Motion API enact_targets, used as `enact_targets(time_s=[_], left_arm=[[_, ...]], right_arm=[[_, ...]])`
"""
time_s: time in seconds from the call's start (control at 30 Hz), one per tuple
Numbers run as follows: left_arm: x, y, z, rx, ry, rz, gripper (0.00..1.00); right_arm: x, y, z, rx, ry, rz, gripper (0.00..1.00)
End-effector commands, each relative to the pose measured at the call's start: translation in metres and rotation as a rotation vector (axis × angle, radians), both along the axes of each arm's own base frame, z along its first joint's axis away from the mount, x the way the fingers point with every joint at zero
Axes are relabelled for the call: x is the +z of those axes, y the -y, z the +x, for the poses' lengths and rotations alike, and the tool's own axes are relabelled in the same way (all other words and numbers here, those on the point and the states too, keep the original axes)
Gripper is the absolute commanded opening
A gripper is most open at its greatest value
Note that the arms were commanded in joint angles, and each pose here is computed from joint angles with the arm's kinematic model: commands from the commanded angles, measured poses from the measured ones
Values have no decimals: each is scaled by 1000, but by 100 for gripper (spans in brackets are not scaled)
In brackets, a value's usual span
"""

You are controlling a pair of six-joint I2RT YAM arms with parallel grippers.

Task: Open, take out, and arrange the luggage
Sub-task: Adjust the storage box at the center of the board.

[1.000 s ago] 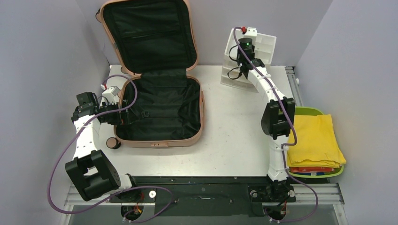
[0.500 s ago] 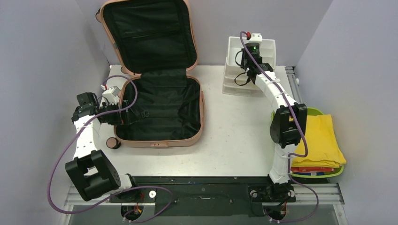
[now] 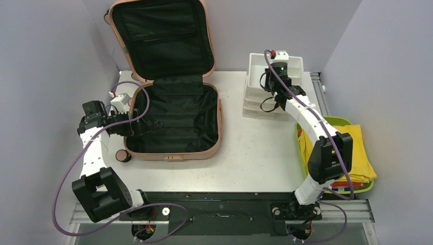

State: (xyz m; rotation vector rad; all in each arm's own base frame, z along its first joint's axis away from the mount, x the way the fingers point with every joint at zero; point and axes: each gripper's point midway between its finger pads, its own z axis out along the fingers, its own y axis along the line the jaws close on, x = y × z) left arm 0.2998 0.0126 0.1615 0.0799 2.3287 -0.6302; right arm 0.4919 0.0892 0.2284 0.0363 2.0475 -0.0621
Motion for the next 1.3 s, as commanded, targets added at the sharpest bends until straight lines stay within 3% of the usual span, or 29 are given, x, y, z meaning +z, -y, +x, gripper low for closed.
enact_targets(time_s=[0.0, 0.6, 0.9, 1.03, 1.13, 1.23, 1.27], left_arm=[[19, 4, 2, -20, 77, 0, 96], [27, 9, -3, -29, 118, 1, 96], [26, 9, -2, -32, 116, -2, 96], [26, 8, -1, -29, 110, -1, 96], [27, 8, -1, -29, 110, 0, 96], [31, 5, 0, -23, 116, 21, 96], [32, 4, 0, -23, 118, 29, 96]], right_arm=[[4, -14, -29, 44, -5, 5, 0], [8, -73, -50, 246, 32, -35, 0], [11, -77, -55, 196, 23, -8, 1], [19, -84, -58, 195, 20, 10, 16], [32, -93, -60, 207, 39, 43, 42], [45, -94, -62, 225, 56, 34, 59], [56, -92, -63, 236, 79, 14, 70]])
